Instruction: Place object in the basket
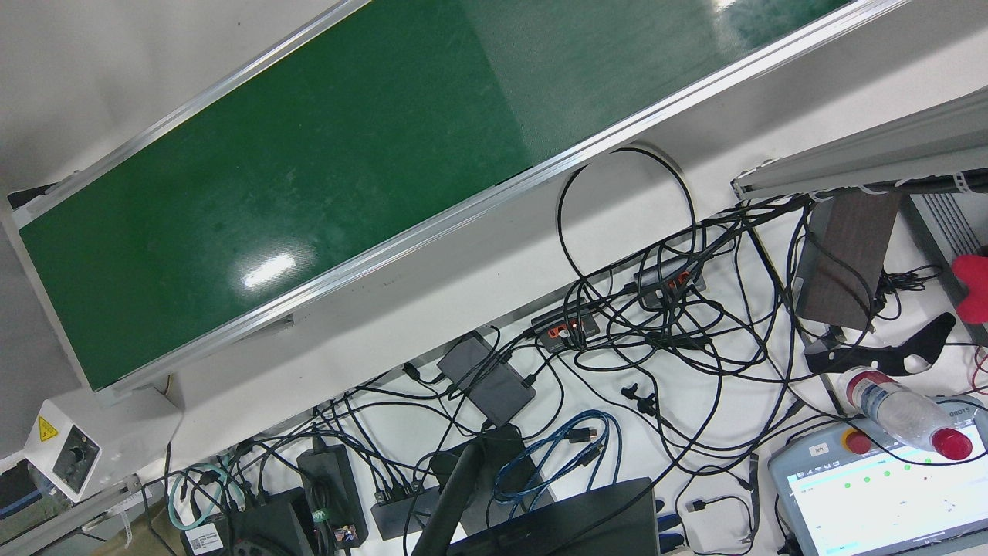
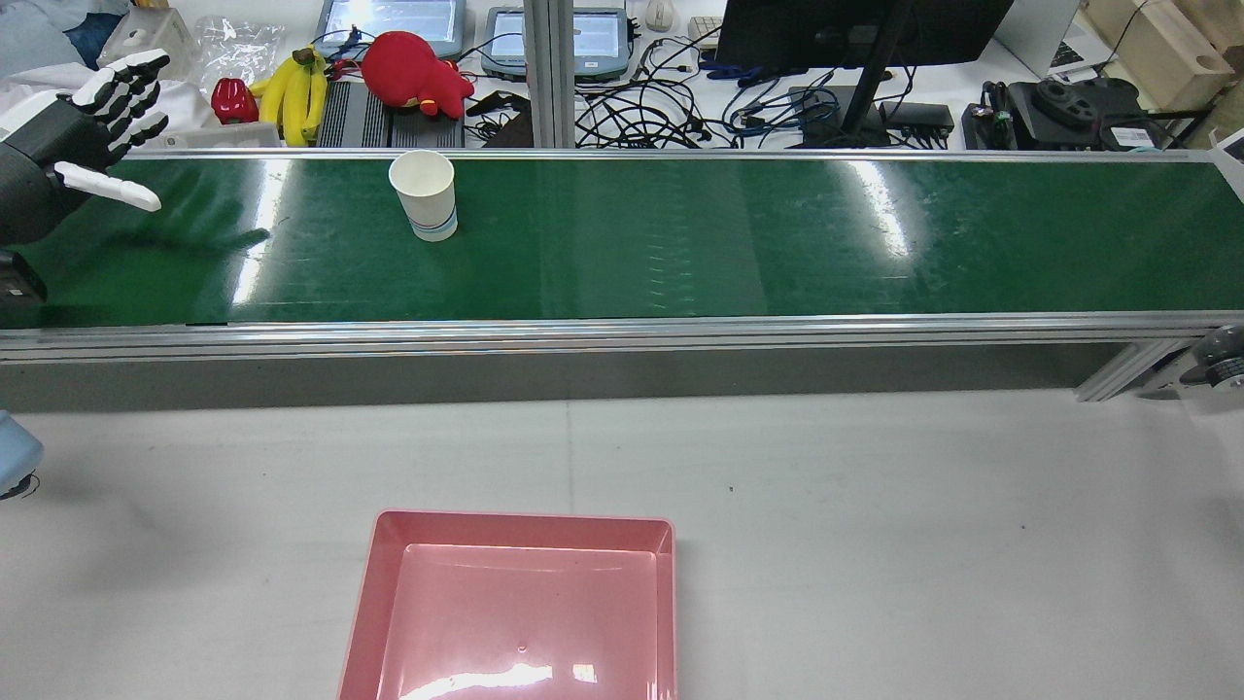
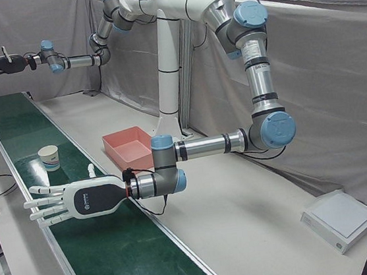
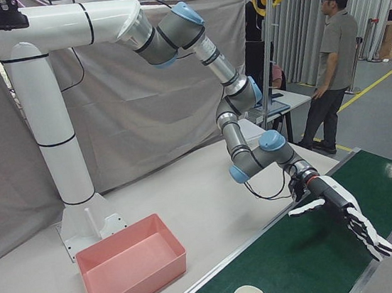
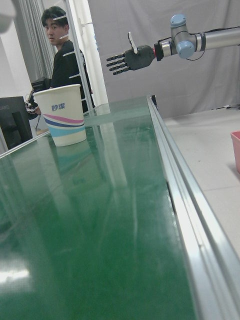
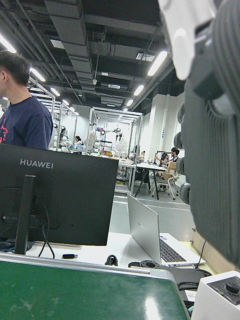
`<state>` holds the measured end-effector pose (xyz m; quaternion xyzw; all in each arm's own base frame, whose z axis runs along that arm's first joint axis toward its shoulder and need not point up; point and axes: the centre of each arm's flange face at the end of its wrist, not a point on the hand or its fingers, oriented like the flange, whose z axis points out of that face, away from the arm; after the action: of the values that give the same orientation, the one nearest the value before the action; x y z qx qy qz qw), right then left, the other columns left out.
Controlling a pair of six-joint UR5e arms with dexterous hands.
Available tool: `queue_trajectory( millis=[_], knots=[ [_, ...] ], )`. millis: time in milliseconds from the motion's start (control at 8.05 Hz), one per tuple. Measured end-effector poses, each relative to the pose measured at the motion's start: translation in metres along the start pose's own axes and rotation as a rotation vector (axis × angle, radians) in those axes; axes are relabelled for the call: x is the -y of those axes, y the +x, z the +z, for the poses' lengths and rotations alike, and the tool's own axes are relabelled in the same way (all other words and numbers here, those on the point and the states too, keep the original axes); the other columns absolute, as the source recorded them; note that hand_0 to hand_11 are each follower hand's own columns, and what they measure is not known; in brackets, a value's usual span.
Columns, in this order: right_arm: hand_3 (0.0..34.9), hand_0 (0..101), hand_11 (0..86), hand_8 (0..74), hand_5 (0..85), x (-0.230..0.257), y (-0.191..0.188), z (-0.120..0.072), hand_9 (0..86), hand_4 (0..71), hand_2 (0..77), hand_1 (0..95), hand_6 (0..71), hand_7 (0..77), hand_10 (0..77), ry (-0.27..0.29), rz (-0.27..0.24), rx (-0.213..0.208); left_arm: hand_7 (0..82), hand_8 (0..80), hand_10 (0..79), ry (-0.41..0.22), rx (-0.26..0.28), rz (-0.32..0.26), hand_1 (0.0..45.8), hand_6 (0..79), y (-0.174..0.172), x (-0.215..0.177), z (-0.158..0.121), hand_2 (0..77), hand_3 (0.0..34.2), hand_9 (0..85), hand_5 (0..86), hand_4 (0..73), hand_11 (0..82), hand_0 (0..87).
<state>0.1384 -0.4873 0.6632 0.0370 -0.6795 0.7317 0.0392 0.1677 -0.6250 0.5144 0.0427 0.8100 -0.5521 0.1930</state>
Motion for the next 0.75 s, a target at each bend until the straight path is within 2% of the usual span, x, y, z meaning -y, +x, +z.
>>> queue_trajectory(
  millis=[373,497,746],
  knots=[
    [0.0,0,0.0,0.0,0.0,0.0,-0.0001,0.0,0.0,0.0,0.5,0.0,0.0,0.5,0.0,0.0,0.0,0.0,0.5,0.5,2.7,0.023,0.016,0.03,12.5,0.5,0.0016,-0.0042,-0.0015,0.5,9.9,0.5,20.2,0.5,6.0,57.2],
    [0.0,0,0.0,0.0,0.0,0.0,-0.0001,0.0,0.0,0.0,0.5,0.0,0.0,0.5,0.0,-0.001,0.0,0.0,0.5,0.0,1.6,0.028,0.021,0.042,12.5,0.5,0.0009,-0.0041,-0.0022,0.5,8.1,0.5,20.2,0.5,3.8,57.0],
    [0.0,0,0.0,0.0,0.0,0.0002,0.0,-0.0002,0.0,0.0,0.5,0.0,0.0,0.5,0.0,0.0,0.0,0.0,0.5,0.0,1.6,0.031,0.025,0.066,12.5,0.5,-0.0004,-0.005,-0.0021,0.5,8.0,0.5,19.1,0.5,4.9,57.0]
  ],
)
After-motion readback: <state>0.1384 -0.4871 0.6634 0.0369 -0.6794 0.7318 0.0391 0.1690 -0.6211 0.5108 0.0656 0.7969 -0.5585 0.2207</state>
